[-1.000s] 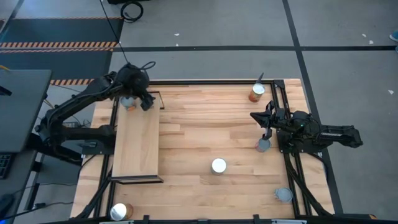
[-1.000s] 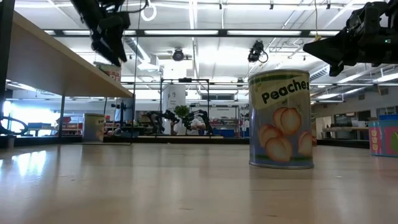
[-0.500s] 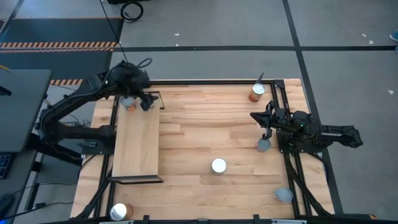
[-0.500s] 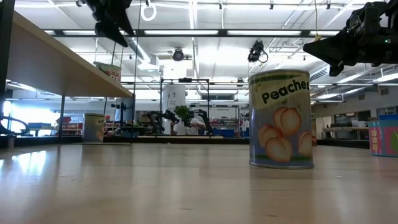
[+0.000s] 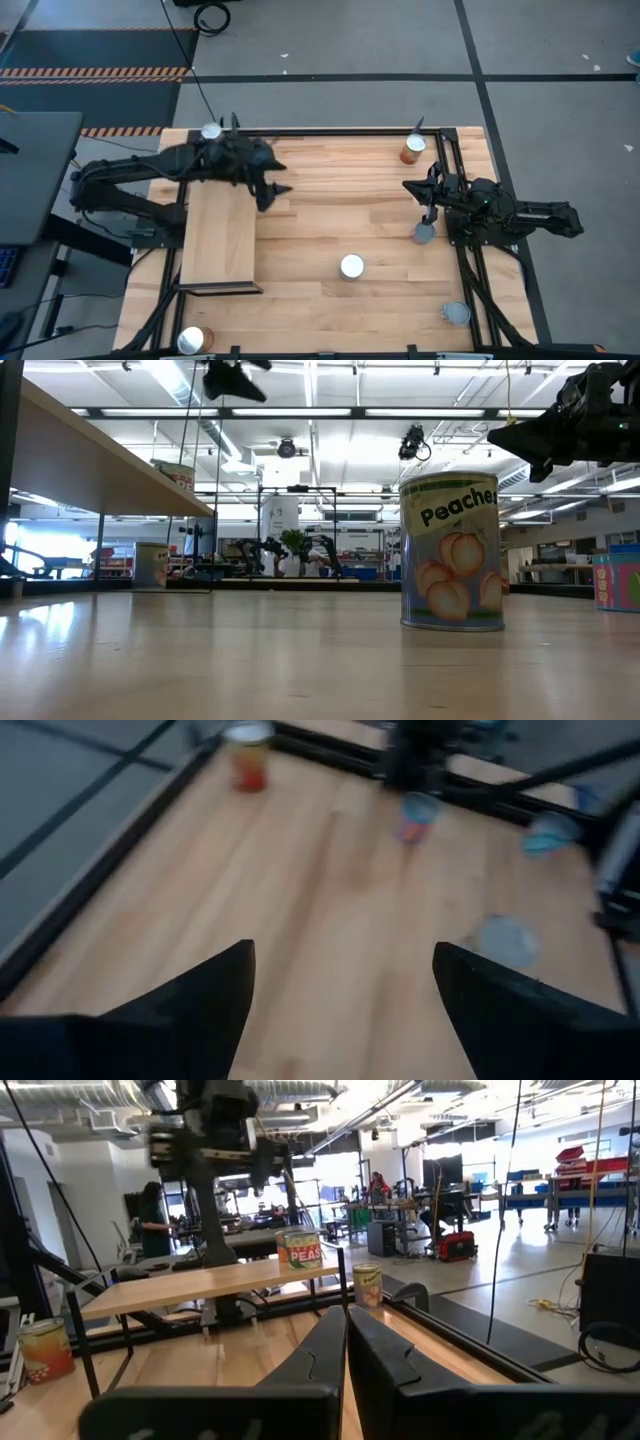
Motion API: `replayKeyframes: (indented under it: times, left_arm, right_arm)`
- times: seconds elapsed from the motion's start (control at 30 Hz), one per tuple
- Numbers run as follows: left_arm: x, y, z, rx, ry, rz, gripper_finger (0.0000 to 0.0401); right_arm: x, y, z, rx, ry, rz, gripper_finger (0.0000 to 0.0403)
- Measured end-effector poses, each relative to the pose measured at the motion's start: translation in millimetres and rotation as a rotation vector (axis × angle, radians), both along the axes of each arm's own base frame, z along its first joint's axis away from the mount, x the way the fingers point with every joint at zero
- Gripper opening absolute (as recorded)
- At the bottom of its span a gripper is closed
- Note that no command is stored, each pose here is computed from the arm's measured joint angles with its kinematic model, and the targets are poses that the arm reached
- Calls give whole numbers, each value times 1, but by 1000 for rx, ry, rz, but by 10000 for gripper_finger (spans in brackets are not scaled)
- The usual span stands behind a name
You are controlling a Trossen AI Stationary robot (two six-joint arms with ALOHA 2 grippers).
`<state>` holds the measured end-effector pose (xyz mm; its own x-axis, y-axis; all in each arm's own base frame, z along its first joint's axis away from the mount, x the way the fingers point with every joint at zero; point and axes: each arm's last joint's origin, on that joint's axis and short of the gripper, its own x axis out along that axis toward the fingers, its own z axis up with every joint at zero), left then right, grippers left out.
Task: Pick and place cans onto a shelf
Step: Put the bottom canned peaches on the shelf
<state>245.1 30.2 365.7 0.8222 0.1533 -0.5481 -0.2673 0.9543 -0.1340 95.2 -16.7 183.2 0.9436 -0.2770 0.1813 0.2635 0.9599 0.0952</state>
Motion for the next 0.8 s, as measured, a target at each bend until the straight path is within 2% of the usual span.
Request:
replayKeyframes:
  times: [0.2, 0.37, 0.67, 0.8]
  left_arm:
    - [36, -35, -11, 10, -66, -144, 309]
    - [59, -57, -19, -12, -135, -200, 309]
    - [77, -80, -29, -83, -175, -228, 309]
    - [77, -81, -28, -96, -194, -225, 308]
  right_arm:
    - [0, 0, 1, -1, -10, 0, 20]
    - [0, 0, 1, 7, -18, 2, 20]
    - [-8, 1, 24, 378, -376, 136, 20]
    - [-8, 1, 27, 514, -428, 187, 20]
